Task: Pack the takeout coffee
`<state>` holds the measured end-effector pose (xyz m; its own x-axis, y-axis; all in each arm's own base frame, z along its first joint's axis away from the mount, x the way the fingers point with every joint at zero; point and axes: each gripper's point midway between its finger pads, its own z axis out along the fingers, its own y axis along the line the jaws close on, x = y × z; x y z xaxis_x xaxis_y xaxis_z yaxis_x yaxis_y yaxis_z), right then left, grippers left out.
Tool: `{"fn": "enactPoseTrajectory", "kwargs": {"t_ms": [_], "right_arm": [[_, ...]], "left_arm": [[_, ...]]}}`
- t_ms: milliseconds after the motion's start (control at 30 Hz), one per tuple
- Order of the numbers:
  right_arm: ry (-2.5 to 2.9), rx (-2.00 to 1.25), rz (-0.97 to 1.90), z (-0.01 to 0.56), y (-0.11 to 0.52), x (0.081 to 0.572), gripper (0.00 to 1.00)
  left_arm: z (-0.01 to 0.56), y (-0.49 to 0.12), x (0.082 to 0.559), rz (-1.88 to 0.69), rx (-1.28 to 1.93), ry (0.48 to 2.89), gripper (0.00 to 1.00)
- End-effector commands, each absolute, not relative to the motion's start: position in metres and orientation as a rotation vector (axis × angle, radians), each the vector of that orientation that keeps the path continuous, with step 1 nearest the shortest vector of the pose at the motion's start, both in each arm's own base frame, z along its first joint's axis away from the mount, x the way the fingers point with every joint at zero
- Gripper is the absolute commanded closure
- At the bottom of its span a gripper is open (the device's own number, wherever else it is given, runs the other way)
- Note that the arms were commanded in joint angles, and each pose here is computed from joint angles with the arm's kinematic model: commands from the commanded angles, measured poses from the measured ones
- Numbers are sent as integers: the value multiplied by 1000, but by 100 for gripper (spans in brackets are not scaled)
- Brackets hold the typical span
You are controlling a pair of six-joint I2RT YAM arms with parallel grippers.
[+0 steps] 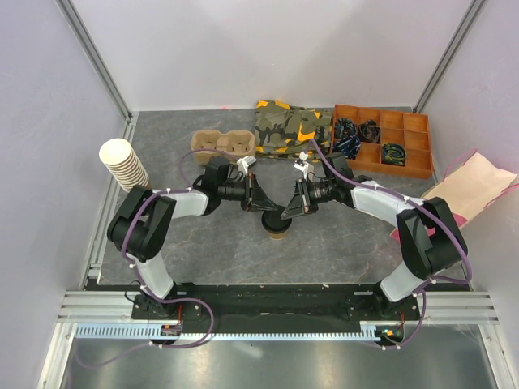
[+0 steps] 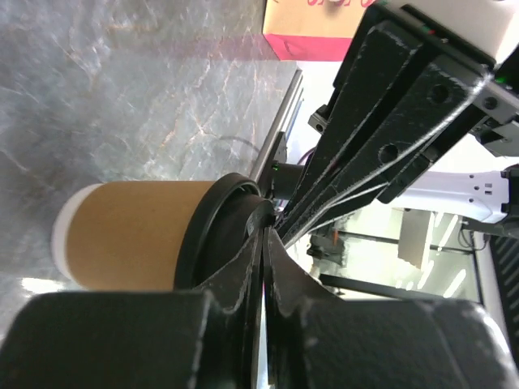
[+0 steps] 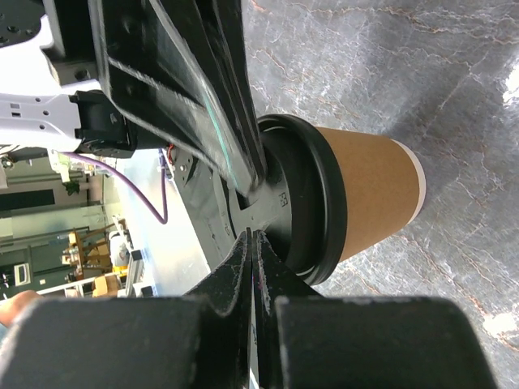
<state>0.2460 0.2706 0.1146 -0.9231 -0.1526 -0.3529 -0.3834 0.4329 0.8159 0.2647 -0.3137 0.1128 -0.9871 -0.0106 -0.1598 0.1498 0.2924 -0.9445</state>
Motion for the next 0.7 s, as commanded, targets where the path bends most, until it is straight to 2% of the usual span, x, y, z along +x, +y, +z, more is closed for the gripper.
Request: {"fn": "enactPoseTrajectory", "kwargs": {"t_ms": [0, 167, 333, 467, 667], "right_arm": [[2591, -429, 1236, 68, 250, 254, 97], [2591, -434, 1242, 68, 252, 255, 97], [2576, -445, 1256, 72, 254, 257, 97], [2566, -449, 1255, 75, 255, 257, 97], [2566, -443, 1252, 75, 255, 258, 98]], "left_arm": [[48, -294, 257, -1624, -40, 2593, 92], [84, -298, 269, -1639, 84, 2462, 91], [153, -306, 277, -1714, 233, 2250, 87], [197, -308, 253, -1760, 380, 2145, 86], [200, -317, 219, -1787, 450, 2164, 86]]}}
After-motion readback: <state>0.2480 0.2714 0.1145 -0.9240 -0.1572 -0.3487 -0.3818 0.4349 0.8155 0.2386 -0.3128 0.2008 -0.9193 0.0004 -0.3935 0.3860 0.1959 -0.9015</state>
